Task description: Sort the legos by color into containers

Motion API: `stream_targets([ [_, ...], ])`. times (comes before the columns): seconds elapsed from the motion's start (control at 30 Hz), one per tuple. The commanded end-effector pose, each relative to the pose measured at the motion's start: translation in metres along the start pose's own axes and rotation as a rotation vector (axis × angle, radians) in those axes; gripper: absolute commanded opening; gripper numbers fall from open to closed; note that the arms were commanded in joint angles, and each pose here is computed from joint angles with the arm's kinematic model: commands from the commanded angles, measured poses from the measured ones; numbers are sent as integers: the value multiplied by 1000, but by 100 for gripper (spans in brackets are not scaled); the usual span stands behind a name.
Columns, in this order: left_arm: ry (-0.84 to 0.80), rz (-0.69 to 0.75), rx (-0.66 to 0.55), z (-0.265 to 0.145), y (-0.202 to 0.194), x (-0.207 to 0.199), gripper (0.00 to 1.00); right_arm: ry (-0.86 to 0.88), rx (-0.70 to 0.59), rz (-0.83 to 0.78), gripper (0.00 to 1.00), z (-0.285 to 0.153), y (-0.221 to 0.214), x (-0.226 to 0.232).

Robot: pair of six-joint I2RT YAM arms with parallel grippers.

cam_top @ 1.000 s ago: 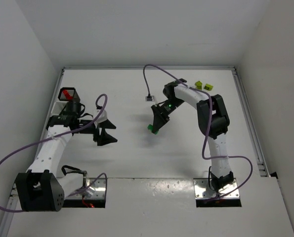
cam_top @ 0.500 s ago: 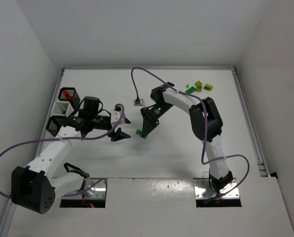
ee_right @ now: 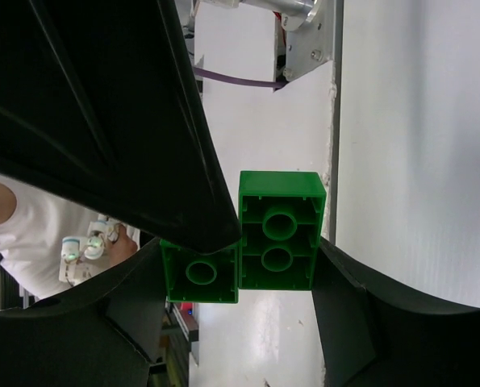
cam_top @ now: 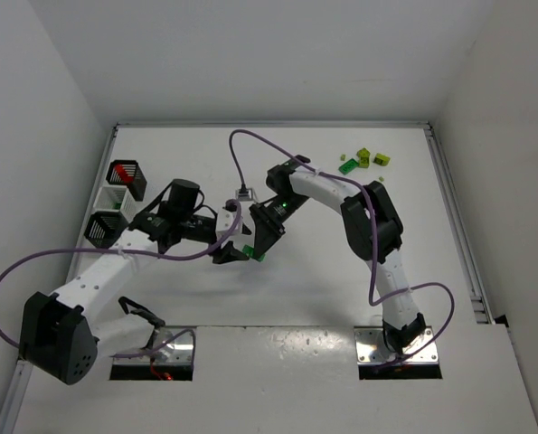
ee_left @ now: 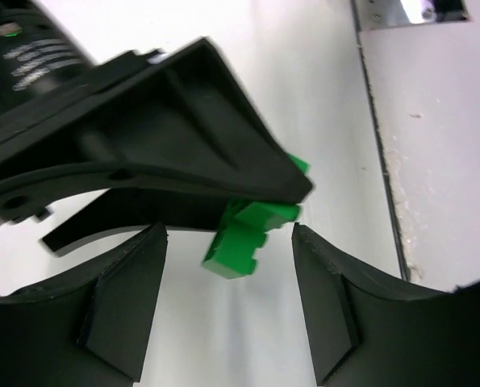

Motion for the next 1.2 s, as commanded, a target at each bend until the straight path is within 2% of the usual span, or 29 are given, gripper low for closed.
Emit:
stream_targets([
  [0.0,-82,72,11,3,6,-13,69,34,-28,0,36,-2,7,20],
  [0.3,-95,120,44,9,4,-15,67,41,-15,-13,35,4,7,27],
  [0.47,-92,128,60,12,4,-12,59,45,-7,-25,34,7,8,31],
  [0.63,-85,128,66,11,3,-11,55,50,1,-17,34,10,8,33],
  [1.0,-97,134,70,13,1,-13,52,58,-1,-19,31,12,11,39],
  [1.17,-101,135,74,14,-3,-14,57,58,-1,-19,30,12,11,39],
])
Point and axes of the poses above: each gripper's point midway between its finger pads, its own z axis out along the fingers, its own x axis along the line the jaws close on, y = z × x, the point moved 7 cm from there along -z, back along the fingers, and after that the axes turned 12 degrees about -z, right-handed, at the moved point
